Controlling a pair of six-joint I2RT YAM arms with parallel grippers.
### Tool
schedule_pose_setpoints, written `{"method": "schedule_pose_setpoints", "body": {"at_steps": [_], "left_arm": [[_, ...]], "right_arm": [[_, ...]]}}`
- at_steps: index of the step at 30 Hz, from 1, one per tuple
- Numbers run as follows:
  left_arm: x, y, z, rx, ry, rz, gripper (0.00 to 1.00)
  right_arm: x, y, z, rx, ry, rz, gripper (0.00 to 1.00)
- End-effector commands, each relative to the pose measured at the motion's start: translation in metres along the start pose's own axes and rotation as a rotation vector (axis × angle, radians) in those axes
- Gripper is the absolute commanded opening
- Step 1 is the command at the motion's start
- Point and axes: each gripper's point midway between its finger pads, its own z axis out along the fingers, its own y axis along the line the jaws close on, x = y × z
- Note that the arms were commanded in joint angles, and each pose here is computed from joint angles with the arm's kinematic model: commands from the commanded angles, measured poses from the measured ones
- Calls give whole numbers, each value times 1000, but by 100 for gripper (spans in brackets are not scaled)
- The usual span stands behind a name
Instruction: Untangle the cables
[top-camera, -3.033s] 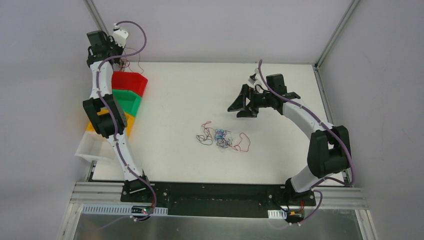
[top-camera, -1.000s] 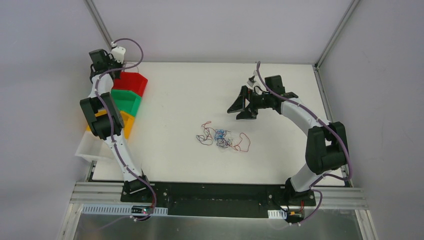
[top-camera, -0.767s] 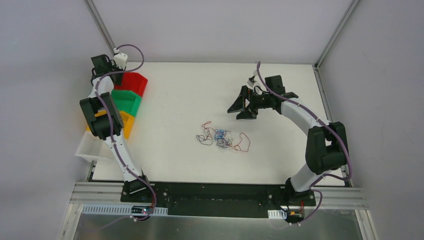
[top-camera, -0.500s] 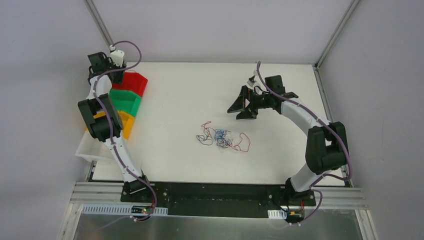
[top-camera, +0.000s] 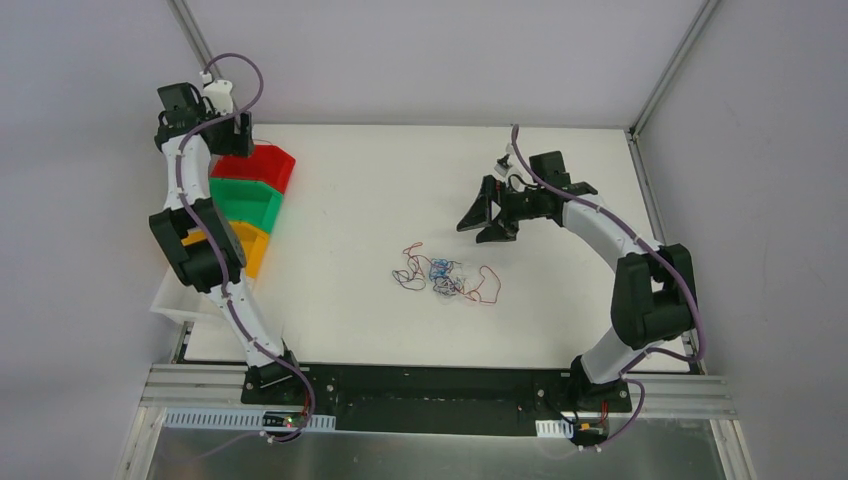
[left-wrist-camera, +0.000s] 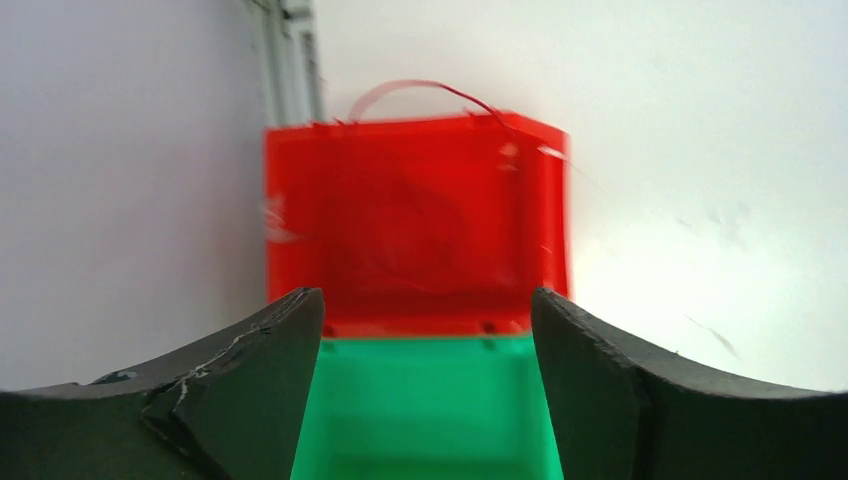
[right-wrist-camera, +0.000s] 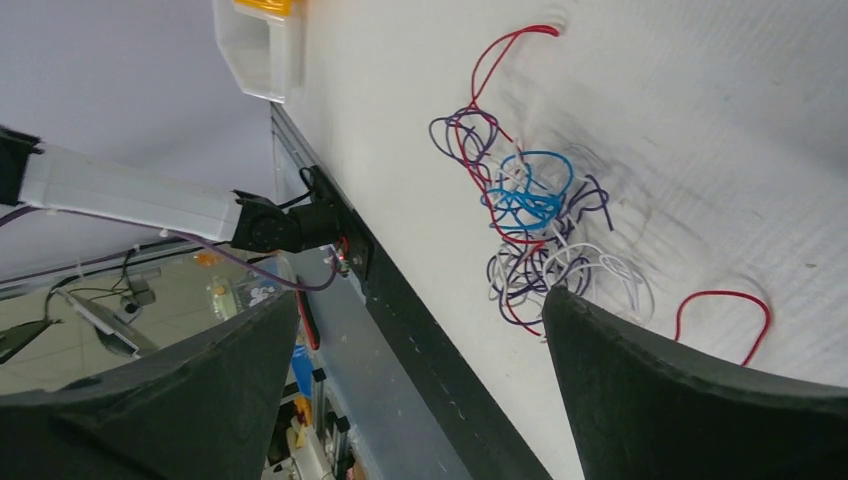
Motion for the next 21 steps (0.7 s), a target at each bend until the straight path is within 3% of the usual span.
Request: {"method": "schedule_pose_setpoints", "body": {"at_steps": [1,6,10,17,21], "left_arm": [[-17,-55,-73,194,20,-110,81],[1,-119,-136,349,74,-87,91],[28,-172,-190,452,134,-42,93],[69,-257,-258,636,174,16,94],[95,-303,-278,806,214,-22,89]], "right_arm": [[4,5,-24,110,-5,-116,95],[27,-18,-55,311,62,-201,95],[49,-34,-77,421,105,-221,95],[84,-34,-86,419,139,-193,95],[86,-34,-78,398,109,-179,94]]}}
